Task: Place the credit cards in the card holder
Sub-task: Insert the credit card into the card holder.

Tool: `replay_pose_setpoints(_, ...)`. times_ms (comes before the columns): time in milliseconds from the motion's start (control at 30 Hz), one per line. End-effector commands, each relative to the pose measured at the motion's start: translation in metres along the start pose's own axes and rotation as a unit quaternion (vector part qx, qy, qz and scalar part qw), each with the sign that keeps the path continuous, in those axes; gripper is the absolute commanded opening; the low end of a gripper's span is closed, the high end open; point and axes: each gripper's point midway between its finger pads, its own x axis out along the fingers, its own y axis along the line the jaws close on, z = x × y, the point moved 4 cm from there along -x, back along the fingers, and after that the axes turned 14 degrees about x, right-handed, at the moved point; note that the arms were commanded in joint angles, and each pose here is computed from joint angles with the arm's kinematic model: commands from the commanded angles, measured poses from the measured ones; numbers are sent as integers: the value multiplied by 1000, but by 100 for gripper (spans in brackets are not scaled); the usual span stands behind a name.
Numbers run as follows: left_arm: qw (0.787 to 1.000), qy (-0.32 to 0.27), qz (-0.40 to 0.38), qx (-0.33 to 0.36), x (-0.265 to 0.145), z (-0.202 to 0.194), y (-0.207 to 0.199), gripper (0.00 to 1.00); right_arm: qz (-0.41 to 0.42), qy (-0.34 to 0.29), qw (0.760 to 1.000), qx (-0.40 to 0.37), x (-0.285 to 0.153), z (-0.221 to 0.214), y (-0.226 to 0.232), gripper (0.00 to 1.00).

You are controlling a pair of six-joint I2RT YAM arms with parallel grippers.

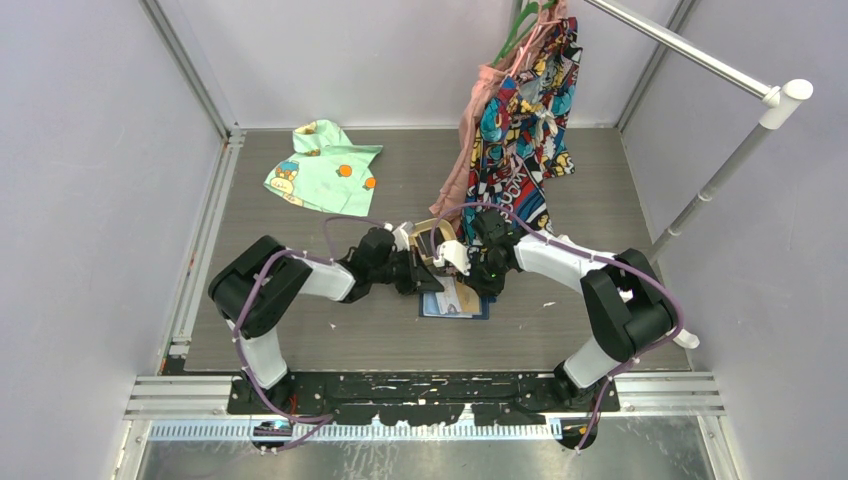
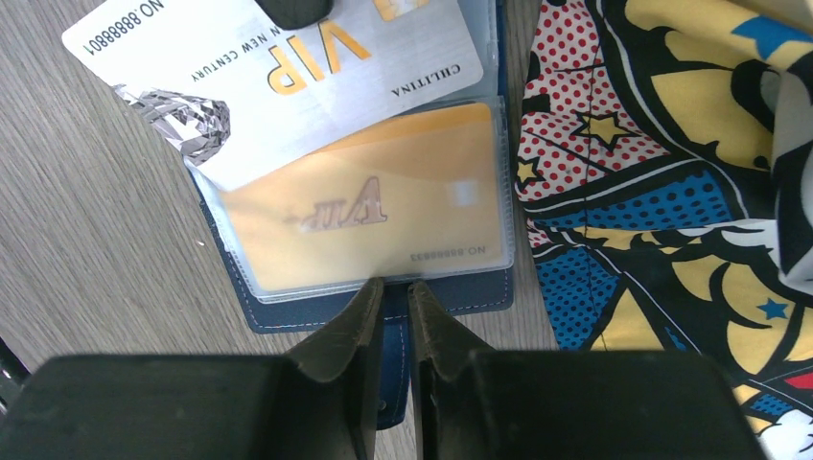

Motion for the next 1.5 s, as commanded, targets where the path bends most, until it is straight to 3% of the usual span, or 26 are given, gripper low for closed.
replay_pose_setpoints(0,1000,18,-7,8,4,1,-4,0,-6,-11,1000,-19,3,4,-4,20)
replay_pose_setpoints(1100,994,100,6,-51,17,-15,6,0,2,-28,999,-22,6,15,2,21)
replay_pose_setpoints(1467,991,110,15,-68,18,-21,11,2,10,-75,997,27,-27,35,2,34)
